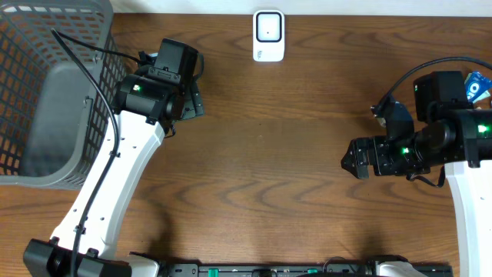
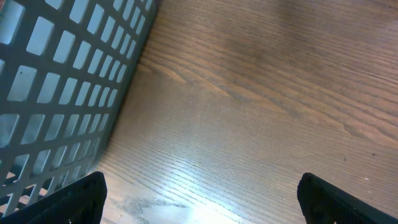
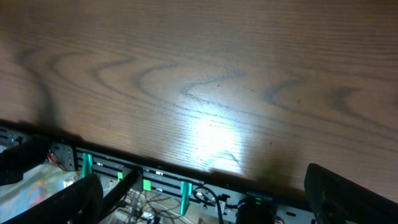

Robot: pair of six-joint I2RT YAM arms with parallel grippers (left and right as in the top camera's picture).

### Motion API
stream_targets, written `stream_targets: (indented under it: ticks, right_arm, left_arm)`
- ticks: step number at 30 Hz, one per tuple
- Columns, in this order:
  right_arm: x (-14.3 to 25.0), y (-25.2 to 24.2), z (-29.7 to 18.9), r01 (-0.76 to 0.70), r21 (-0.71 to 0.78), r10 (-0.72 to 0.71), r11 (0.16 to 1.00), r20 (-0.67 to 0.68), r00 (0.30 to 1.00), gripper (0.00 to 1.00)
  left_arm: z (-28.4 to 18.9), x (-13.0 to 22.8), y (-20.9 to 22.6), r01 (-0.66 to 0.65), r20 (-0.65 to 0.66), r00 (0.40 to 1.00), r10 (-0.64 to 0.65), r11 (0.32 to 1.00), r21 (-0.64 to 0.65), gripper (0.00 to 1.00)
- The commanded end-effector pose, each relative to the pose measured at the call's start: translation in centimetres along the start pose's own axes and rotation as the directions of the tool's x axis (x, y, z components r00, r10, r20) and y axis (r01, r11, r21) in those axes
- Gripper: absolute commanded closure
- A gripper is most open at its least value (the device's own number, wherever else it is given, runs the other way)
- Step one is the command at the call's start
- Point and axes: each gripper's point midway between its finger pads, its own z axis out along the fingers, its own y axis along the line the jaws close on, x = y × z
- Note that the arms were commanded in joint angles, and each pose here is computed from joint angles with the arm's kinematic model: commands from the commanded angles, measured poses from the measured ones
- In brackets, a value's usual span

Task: Scan the item barcode

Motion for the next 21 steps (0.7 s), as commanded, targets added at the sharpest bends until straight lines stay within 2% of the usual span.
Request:
stream_targets:
  ticks: [1,5,12,17,21]
  right_arm:
    - [-0.1,0.0,0.0,0.020,0.010,-0.020,1.000,0.014,1.000,0.01]
    - [-1.0,-0.1,0.3,0.111,0.014,-0.112,0.994,0.044,0.993,0.00]
    - [-2.4,0.7,1.4,0.314,0.009,-0.308,0.950,0.214,0.927,0.01]
    - [-2.4,1.1,2.7,0.408,0.064,-0.394,0.911,0.431,0.812,0.01]
    - [-1.5,1.1,3.1,0.445,0.152,-0.443,0.883,0.587,0.678,0.01]
  left_arm:
    - [0.0,-0.1,0.2,0.009,0.001,1.000,-0.009,1.000,-0.008,0.02]
    - [0.0,0.0,0.2,0.009,0.000,1.000,-0.009,1.000,-0.008,0.02]
    - [0.0,0.0,0.2,0.009,0.000,1.000,-0.009,1.000,-0.008,0.02]
    - [0.0,-0.1,0.2,0.009,0.001,1.000,-0.009,1.000,-0.008,0.02]
    - [0.0,-0.1,0.2,0.009,0.001,1.000,-0.009,1.000,-0.008,0.02]
